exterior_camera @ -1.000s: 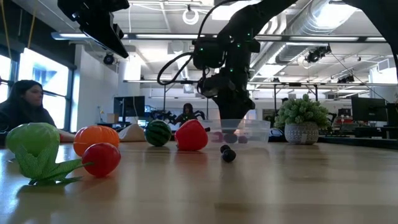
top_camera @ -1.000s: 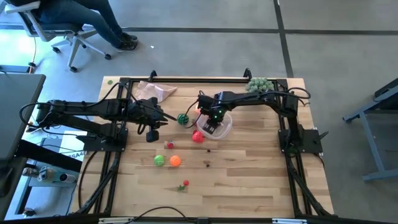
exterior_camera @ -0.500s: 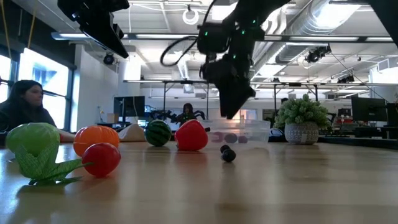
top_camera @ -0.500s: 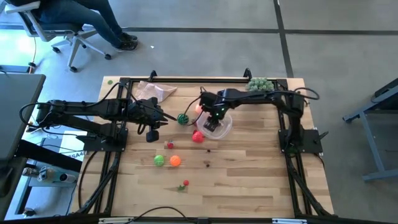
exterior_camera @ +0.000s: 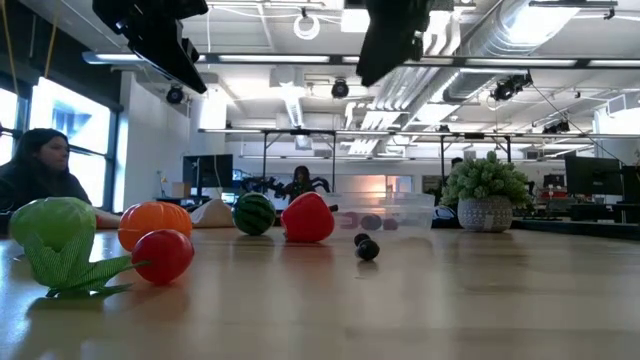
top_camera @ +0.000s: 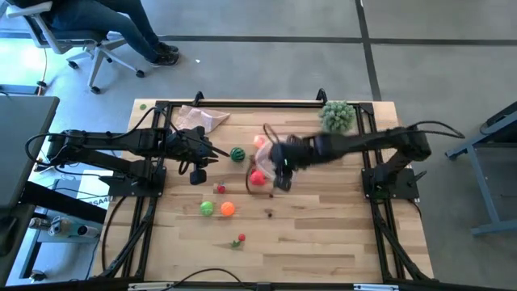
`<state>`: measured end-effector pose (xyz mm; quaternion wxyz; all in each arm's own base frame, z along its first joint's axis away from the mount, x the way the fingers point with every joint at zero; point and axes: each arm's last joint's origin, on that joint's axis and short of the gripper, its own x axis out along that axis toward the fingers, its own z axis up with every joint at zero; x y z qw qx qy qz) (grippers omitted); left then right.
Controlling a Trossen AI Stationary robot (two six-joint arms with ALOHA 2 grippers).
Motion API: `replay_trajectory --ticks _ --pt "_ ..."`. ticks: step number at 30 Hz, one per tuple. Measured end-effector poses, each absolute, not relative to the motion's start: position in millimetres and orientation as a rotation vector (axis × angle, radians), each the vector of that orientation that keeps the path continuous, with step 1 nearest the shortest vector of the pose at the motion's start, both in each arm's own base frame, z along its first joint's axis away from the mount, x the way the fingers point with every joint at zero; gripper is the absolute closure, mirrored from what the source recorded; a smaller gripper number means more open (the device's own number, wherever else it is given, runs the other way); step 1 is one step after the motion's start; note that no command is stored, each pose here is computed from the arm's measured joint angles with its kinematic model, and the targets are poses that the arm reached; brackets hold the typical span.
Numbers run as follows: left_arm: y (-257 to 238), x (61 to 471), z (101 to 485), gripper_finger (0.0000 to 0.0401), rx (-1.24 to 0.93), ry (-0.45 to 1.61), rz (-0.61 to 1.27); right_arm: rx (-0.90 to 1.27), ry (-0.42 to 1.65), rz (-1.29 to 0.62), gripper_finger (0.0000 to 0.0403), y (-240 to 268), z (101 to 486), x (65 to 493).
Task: Pick and placing Produce into tupperware
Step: Put the blueberry into the transparent bin
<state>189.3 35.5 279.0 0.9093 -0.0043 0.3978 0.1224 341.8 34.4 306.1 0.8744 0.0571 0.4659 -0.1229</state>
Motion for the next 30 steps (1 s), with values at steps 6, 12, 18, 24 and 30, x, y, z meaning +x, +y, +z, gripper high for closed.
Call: replay_trajectory --ticks 6,12,18,24,30 --pt "35.5 189.3 279.0 0.035 -0.009 0.821 0.252 0.243 0.844 -0.155 0.0257 100.1 268.6 338.8" --pt "35.5 189.3 279.0 0.035 -0.009 0.821 0.252 0.346 0.764 -0.195 0.0257 127.2 215.1 320.1" --pt "35.5 189.3 278.9 0.035 -0.008 0.821 0.252 0.198 0.758 -0.213 0.0257 128.4 184.2 303.5" --pt "35.5 189.3 278.9 0.035 -0.009 0.821 0.252 0.193 0.72 -0.187 0.0257 120.6 159.0 293.6" --pt "35.5 189.3 278.9 0.035 -0.008 0.821 0.252 0.184 0.711 -0.085 0.0257 122.4 139.3 286.9"
